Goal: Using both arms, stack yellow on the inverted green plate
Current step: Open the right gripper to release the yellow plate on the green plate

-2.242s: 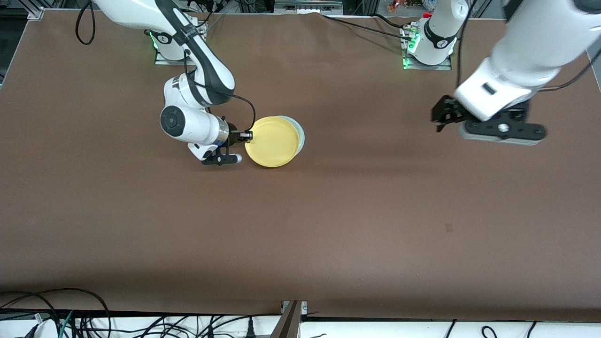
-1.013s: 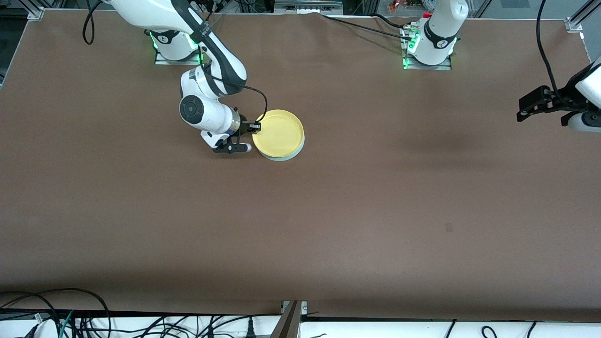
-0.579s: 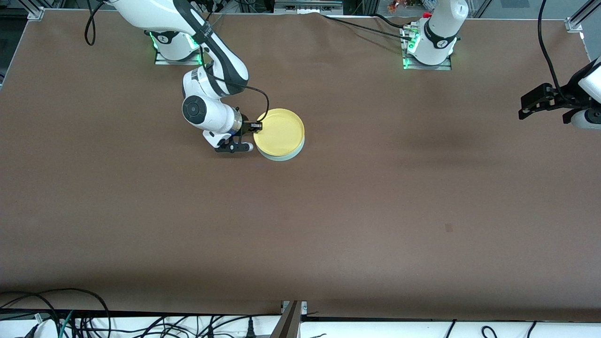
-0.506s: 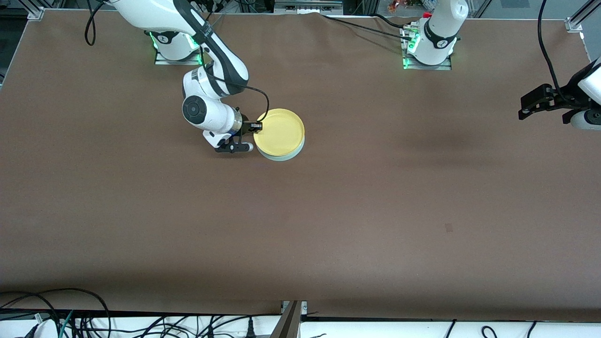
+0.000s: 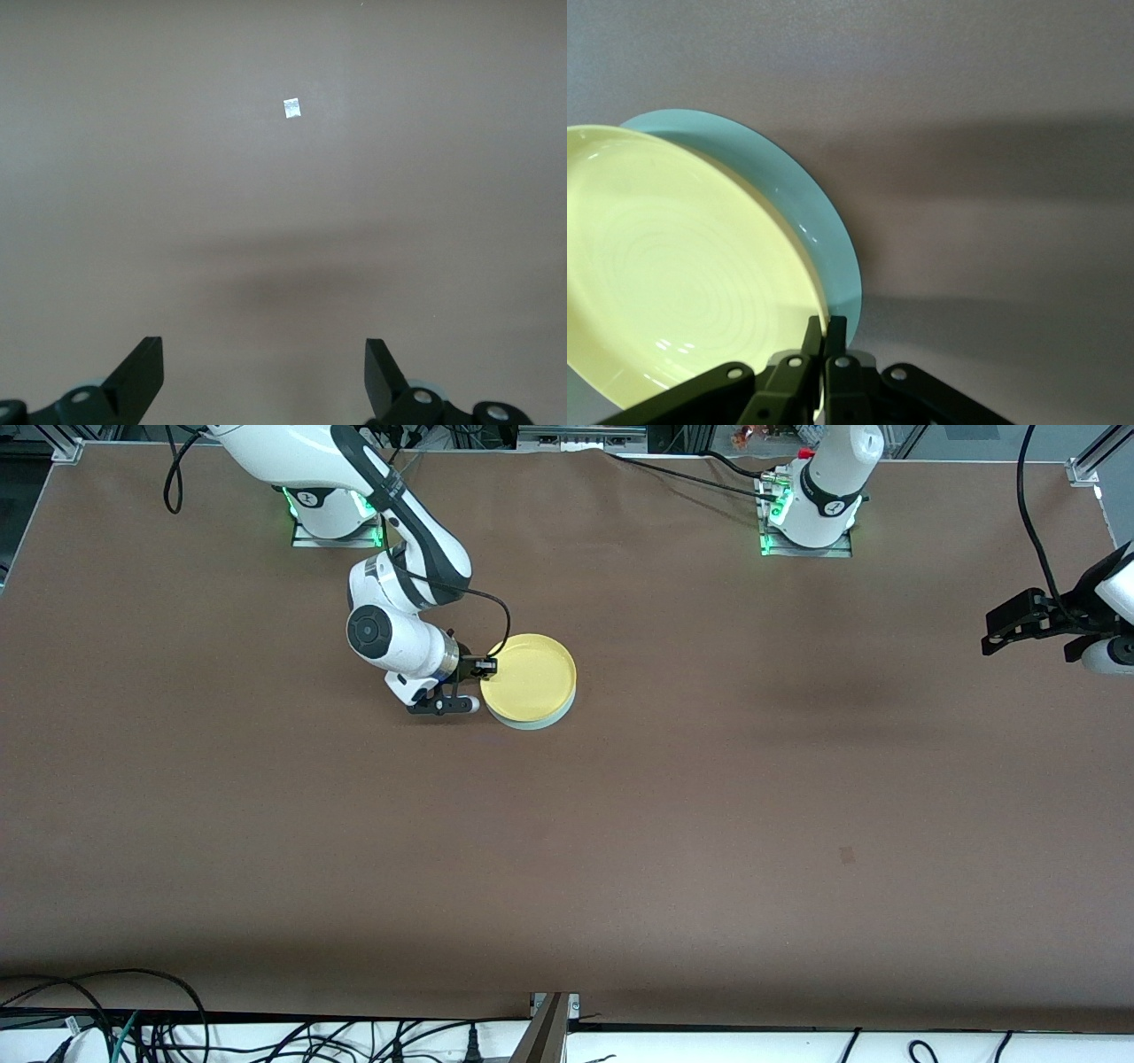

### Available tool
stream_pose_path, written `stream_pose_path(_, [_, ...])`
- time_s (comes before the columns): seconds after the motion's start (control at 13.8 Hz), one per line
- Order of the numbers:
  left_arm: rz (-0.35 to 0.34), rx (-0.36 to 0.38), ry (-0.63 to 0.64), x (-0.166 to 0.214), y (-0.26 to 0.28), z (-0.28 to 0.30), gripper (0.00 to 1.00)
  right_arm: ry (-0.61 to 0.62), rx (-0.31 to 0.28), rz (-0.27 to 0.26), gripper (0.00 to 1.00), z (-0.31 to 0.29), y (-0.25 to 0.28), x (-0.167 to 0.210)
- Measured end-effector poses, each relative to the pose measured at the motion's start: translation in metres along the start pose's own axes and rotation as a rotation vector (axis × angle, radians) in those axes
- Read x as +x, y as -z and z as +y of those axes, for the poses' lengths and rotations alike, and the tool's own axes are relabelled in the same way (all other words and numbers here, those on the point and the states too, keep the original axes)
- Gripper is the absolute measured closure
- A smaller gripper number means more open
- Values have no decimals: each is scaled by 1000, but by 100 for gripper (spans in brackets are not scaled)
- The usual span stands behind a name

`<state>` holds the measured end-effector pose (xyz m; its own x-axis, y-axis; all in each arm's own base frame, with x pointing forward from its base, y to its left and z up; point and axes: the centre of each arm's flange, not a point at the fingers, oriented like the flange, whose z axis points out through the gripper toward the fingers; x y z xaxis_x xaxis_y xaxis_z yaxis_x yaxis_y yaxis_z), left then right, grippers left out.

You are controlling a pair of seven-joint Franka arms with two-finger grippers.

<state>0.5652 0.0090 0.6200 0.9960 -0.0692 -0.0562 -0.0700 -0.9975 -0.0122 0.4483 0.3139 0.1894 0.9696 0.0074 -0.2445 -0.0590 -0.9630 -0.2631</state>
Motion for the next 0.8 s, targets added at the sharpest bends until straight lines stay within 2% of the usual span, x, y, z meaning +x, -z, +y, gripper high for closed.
stream_pose_path(0.8, [8, 1, -24, 2, 1, 13, 0, -13, -1, 2, 97, -2, -1, -2])
